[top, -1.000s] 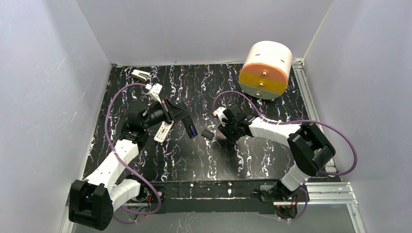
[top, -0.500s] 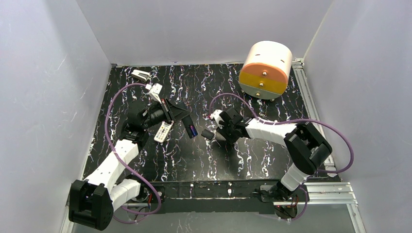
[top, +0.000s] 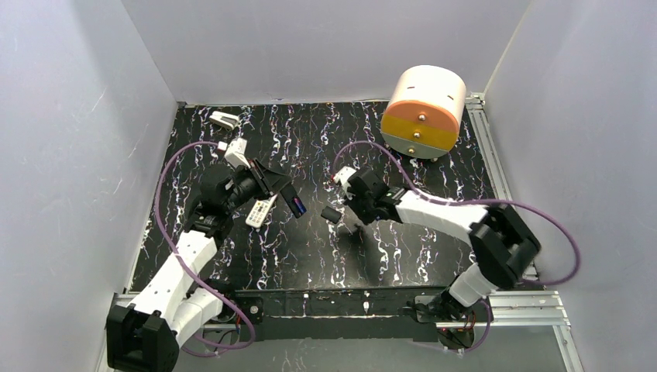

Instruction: Load the batteries into the remote control

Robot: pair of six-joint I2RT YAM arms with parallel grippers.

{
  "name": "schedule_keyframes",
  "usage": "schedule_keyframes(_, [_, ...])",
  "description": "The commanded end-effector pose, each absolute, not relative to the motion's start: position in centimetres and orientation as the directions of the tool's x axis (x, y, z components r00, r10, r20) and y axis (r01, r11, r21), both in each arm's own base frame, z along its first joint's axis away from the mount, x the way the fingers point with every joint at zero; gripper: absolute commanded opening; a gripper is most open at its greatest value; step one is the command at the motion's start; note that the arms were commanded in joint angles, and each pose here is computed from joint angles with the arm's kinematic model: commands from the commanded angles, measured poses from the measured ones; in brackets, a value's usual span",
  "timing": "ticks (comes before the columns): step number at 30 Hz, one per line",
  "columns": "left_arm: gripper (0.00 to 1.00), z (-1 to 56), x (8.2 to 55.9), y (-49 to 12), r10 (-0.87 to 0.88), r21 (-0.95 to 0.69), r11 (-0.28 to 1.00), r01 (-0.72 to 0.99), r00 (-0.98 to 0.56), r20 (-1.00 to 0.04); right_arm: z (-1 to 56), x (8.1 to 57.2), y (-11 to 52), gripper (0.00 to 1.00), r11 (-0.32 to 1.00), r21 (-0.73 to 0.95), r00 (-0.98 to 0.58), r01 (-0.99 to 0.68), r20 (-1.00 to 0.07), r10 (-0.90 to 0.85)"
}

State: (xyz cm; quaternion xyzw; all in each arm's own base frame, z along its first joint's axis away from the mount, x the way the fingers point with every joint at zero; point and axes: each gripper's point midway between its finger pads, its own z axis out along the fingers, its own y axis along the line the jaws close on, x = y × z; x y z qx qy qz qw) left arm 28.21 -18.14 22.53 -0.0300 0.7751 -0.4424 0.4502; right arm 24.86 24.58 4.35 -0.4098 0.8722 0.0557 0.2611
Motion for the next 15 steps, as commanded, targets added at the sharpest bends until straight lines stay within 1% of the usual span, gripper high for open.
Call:
schedule_keyframes(1, [0.0, 20.7, 28.9, -16.7, -0.485, -0.711, 0.662, 0.237, -0.588, -0.647, 14.0, 26.6, 28.7, 0.05, 0.727, 0.028, -0.455, -0.686, -0.796, -0.399])
schedule_keyframes(3, [0.0, 20.4, 29.0, -17.3, -0.488, -0.736, 0.638, 0.225, -0.621, -0.613, 17.6, 26.4, 30.2, 0.05, 0.723, 0.145, -0.452, -0.675, -0.856, -0.251])
schedule_keyframes(5, [0.0, 20.7, 29.1, -18.1, -0.49, -0.765, 0.598, 0.239, -0.646, -0.586, 21.2, 26.1, 31.6, 0.05, 0.691, 0.247, -0.438, -0.679, -0.892, -0.112])
schedule_keyframes(8, [0.0, 22.0, 29.2, -19.6, -0.509, -0.816, 0.504, 0.284, -0.666, -0.546, 25.6, 25.6, 33.1, 0.05, 0.637, 0.36, -0.427, -0.682, -0.903, 0.053])
schedule_keyframes(10, [0.0, 22.9, 29.3, -20.5, -0.527, -0.861, 0.426, 0.276, -0.698, -0.485, 27.9, 24.8, 34.1, 0.04, 0.581, 0.41, -0.425, -0.703, -0.897, 0.119])
schedule_keyframes(13, [0.0, 24.0, 29.5, -21.6, -0.553, -0.916, 0.299, 0.267, -0.734, -0.394, 29.8, 24.5, 34.7, 0.05, 0.554, 0.442, -0.422, -0.705, -0.89, 0.172])
schedule_keyframes(15, [0.0, 24.1, 29.6, -21.9, -0.57, -0.939, 0.237, 0.252, -0.746, -0.344, 30.3, 24.1, 35.0, 0.05, 0.54, 0.453, -0.427, -0.709, -0.886, 0.184])
